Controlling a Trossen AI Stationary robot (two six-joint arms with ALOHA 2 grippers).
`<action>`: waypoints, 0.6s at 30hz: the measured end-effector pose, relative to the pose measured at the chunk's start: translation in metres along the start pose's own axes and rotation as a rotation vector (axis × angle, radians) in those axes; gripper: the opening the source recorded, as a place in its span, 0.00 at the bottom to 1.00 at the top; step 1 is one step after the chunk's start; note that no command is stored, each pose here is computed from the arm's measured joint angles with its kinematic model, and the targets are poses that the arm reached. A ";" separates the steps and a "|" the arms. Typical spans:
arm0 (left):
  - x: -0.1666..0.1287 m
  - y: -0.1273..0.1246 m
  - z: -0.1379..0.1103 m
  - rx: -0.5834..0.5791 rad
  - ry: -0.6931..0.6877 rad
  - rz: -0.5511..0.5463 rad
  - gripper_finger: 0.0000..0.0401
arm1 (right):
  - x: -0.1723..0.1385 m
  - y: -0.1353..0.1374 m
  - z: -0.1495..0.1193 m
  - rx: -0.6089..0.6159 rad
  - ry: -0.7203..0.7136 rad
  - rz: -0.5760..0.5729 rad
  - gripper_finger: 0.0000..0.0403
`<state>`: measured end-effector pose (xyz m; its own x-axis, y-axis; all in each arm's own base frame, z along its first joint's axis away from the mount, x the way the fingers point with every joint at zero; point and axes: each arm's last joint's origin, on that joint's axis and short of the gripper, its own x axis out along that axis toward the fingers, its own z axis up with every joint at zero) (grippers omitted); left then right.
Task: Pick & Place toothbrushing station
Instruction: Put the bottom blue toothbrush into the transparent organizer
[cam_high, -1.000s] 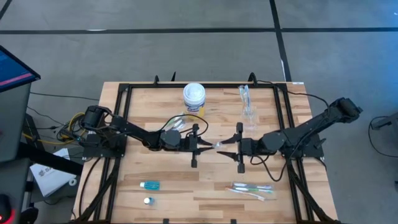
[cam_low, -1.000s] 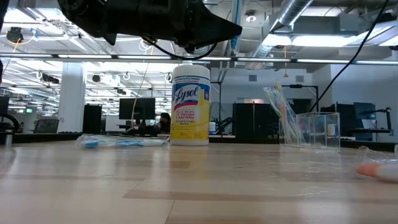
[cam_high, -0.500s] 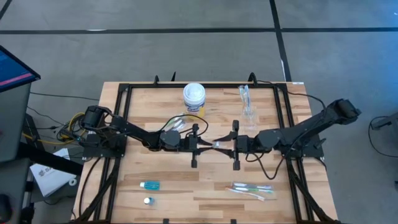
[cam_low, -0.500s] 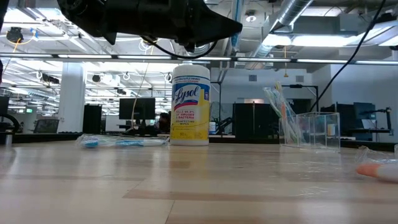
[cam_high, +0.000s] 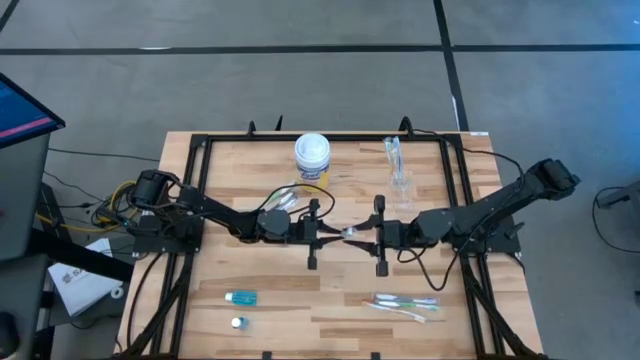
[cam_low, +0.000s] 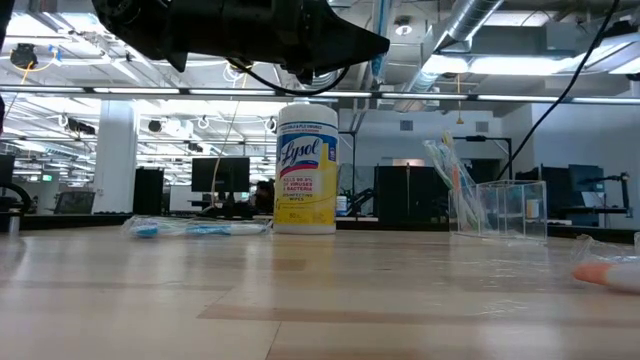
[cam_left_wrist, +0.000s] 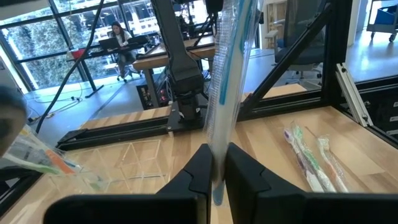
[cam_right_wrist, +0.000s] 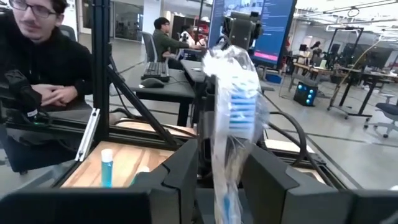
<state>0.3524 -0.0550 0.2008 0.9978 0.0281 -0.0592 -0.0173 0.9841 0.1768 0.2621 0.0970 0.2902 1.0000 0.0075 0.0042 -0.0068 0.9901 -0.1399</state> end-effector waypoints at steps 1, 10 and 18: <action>0.000 0.000 0.000 0.000 0.000 0.000 0.04 | 0.000 0.000 0.000 -0.001 0.002 -0.001 0.27; 0.000 0.000 0.000 0.000 0.000 0.000 0.04 | 0.000 0.000 0.000 0.000 0.002 -0.003 0.26; 0.000 0.000 0.000 0.000 0.000 0.000 0.06 | 0.000 0.000 -0.001 -0.001 0.010 -0.002 0.07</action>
<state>0.3524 -0.0549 0.2007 0.9978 0.0280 -0.0596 -0.0170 0.9841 0.1770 0.2621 0.0968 0.2892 1.0000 0.0038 -0.0056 -0.0046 0.9900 -0.1408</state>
